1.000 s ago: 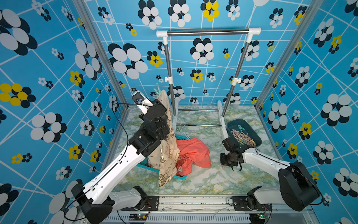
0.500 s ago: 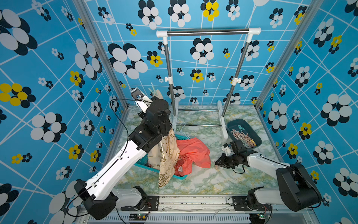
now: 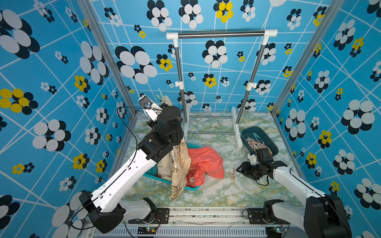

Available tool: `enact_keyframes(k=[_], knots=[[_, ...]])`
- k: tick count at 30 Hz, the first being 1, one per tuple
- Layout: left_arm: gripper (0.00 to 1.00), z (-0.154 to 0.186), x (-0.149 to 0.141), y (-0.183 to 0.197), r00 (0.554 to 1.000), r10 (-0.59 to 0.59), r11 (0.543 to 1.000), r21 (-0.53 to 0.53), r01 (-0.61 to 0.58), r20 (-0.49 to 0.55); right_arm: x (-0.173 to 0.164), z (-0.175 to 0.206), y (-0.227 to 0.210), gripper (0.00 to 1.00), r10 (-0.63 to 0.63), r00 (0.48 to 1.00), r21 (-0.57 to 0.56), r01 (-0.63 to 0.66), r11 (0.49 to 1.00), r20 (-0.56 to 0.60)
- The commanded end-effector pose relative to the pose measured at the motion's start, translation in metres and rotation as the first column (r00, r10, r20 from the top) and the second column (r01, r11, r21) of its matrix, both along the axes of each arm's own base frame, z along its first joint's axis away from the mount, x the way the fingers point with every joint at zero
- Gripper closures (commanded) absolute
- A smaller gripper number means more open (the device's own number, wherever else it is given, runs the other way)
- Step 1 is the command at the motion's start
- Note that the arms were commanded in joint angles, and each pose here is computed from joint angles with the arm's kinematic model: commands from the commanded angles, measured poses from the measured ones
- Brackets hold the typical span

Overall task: Use clothespins to secure the t-shirt on both sides of the hanger
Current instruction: Adjust the clothespin at the center of the board, then open the clothespin at the center of the board.

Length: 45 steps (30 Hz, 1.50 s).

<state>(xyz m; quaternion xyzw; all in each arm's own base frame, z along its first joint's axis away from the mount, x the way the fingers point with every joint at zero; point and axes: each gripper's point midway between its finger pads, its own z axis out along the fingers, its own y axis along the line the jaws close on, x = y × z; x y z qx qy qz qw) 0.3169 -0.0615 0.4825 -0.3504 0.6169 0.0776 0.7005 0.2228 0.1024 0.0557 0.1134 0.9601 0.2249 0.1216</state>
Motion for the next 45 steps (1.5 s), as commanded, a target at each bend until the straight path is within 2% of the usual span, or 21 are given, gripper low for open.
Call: enact_keyframes(k=[1,4,8,16,23,31,34,37,40,43,45], knots=[[1.00,0.005,-0.004,0.003,0.998,0.066,0.998,-0.021,-0.066,0.022,-0.008,0.013,-0.009,0.39,0.085,0.996,-0.202,-0.083,0.976,0.001],[1.00,0.006,-0.004,0.002,0.996,0.090,0.996,-0.005,-0.090,0.012,-0.008,0.013,-0.003,0.38,0.149,0.989,-0.293,-0.147,0.945,-0.018],[1.00,0.009,-0.006,0.001,0.991,0.130,0.992,0.003,-0.130,0.011,-0.003,0.001,0.011,0.38,0.201,0.978,-0.350,-0.207,0.913,-0.054],[1.00,0.005,-0.012,0.004,0.982,0.186,0.982,-0.030,-0.185,0.026,0.005,-0.023,0.035,0.43,0.251,0.962,-0.387,-0.273,0.881,-0.108],[1.00,0.000,-0.012,0.003,0.982,0.186,0.982,-0.031,-0.185,0.026,0.008,-0.035,0.037,0.57,0.245,0.960,-0.439,-0.280,0.854,-0.136],[1.00,-0.002,-0.012,0.003,0.982,0.186,0.982,-0.026,-0.186,0.021,0.015,-0.044,0.047,0.77,0.208,0.972,-0.407,-0.236,0.883,-0.114],[1.00,-0.002,-0.014,0.004,0.982,0.186,0.982,-0.029,-0.185,0.024,0.022,-0.032,0.050,0.92,0.188,0.981,-0.386,-0.193,0.902,-0.053],[1.00,-0.002,-0.015,0.006,0.983,0.179,0.983,-0.035,-0.178,0.030,0.031,-0.002,0.057,0.99,0.190,0.980,-0.340,-0.161,0.927,0.053],[1.00,0.003,-0.019,0.005,0.987,0.159,0.987,-0.045,-0.157,0.039,0.040,0.048,0.072,1.00,0.208,0.954,-0.246,-0.154,0.957,0.214],[1.00,0.008,-0.024,0.002,0.991,0.118,0.991,-0.065,-0.114,0.060,0.044,0.112,0.090,1.00,0.230,0.883,-0.190,-0.165,0.968,0.409],[1.00,0.009,-0.027,0.001,0.993,0.095,0.993,-0.077,-0.089,0.073,0.040,0.161,0.107,1.00,0.261,0.798,-0.184,-0.190,0.964,0.544]])
